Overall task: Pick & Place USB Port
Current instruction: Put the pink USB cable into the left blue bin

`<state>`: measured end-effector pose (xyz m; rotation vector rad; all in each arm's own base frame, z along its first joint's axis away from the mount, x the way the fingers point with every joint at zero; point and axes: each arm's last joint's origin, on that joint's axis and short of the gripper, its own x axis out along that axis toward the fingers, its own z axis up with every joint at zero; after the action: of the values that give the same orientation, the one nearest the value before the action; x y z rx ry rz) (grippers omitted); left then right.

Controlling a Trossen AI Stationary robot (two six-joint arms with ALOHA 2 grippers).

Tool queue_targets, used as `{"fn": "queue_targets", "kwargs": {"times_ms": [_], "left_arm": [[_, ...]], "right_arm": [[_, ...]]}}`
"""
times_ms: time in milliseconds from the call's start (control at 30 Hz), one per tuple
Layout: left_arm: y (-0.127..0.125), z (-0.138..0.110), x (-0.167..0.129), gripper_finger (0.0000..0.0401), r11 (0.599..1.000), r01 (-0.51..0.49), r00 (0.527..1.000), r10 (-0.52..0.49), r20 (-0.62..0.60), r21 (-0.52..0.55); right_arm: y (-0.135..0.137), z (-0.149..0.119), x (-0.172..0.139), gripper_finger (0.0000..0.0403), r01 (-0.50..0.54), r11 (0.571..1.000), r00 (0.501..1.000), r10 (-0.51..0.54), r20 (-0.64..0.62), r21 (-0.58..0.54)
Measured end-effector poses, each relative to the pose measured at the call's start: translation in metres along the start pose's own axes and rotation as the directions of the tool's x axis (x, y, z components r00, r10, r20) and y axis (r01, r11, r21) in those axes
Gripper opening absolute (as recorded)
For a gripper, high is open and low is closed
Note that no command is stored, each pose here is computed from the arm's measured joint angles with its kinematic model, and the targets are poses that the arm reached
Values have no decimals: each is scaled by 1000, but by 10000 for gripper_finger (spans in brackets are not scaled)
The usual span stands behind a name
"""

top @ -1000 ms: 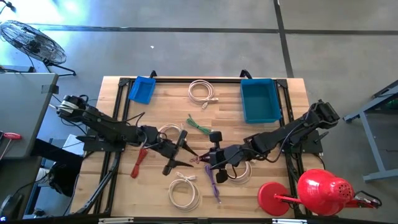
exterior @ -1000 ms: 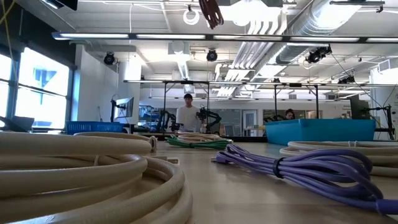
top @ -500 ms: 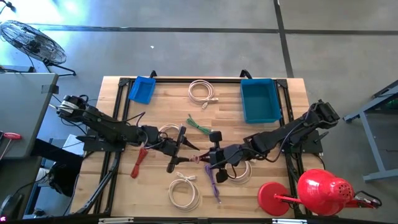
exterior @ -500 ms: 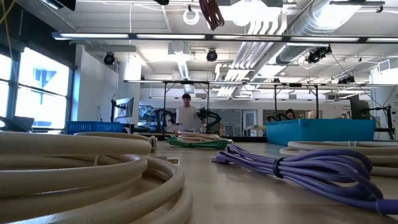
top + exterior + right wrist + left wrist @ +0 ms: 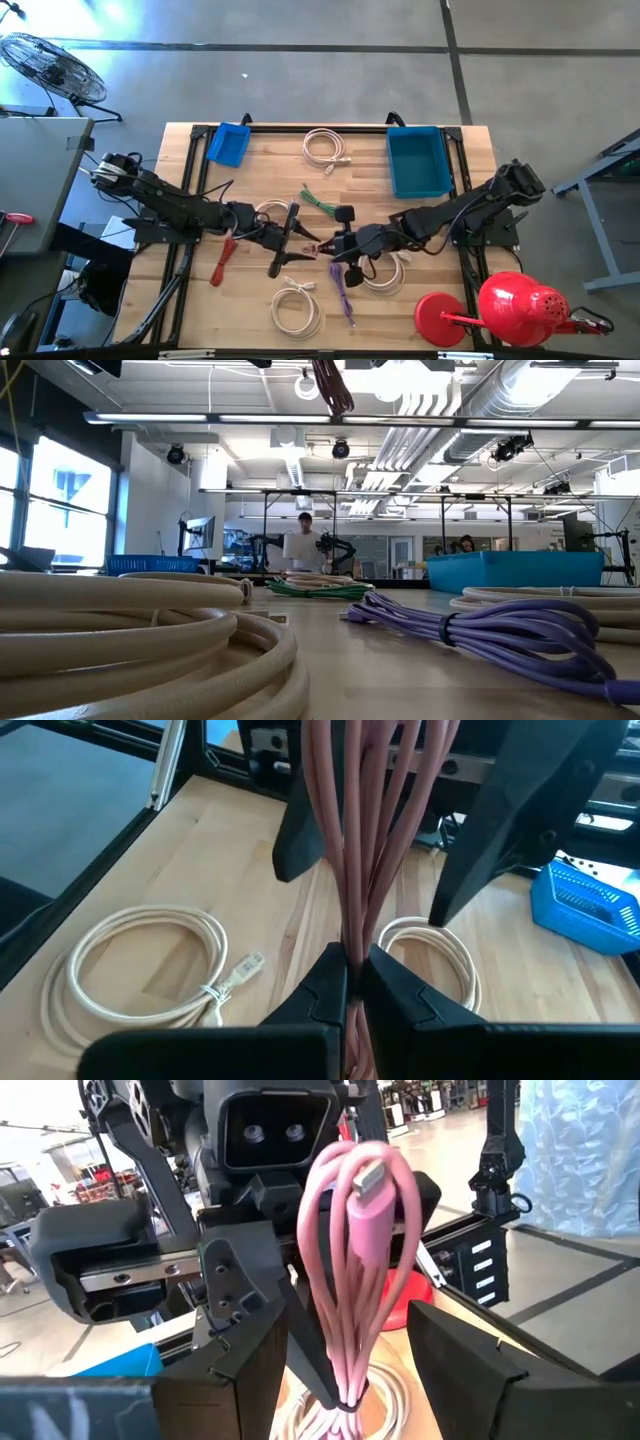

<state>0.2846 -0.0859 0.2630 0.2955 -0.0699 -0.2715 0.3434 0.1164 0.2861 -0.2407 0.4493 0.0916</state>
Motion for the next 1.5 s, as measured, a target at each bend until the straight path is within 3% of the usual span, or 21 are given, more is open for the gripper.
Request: {"fn": "queue_targets", "kwargs": {"times_ms": [200, 467, 667, 1067, 1267, 1400, 1500], "left_arm": [[0, -1, 0, 160, 998, 1, 1000, 0, -9, 58], [-1, -3, 0, 21, 995, 2, 999, 2, -40, 100], [-1, -5, 0, 23, 993, -13, 998, 21, -66, 116], [-1, -9, -1, 18, 993, -3, 994, 16, -105, 120], [-2, -11, -1, 18, 993, 5, 991, 11, -131, 121], [2, -11, -8, 18, 983, -61, 971, 99, -217, 175], [7, -10, -21, 18, 950, -152, 908, 243, -342, 272]], "right_arm": [[-5, -6, 9, 11, -6, 1000, 1000, 7, -24, 14], [-11, -13, 19, 12, 8, 999, 999, -6, -54, 37], [-10, -13, 19, 24, -10, 999, 998, 12, -54, 39], [-7, -12, 19, 127, -13, 995, 999, 18, -48, 103], [3, -14, 16, 148, -48, 993, 995, 57, -77, 107], [12, -16, 12, 149, -76, 992, 991, 87, -104, 103], [17, -16, 11, 150, -88, 991, 989, 99, -108, 102]]}}
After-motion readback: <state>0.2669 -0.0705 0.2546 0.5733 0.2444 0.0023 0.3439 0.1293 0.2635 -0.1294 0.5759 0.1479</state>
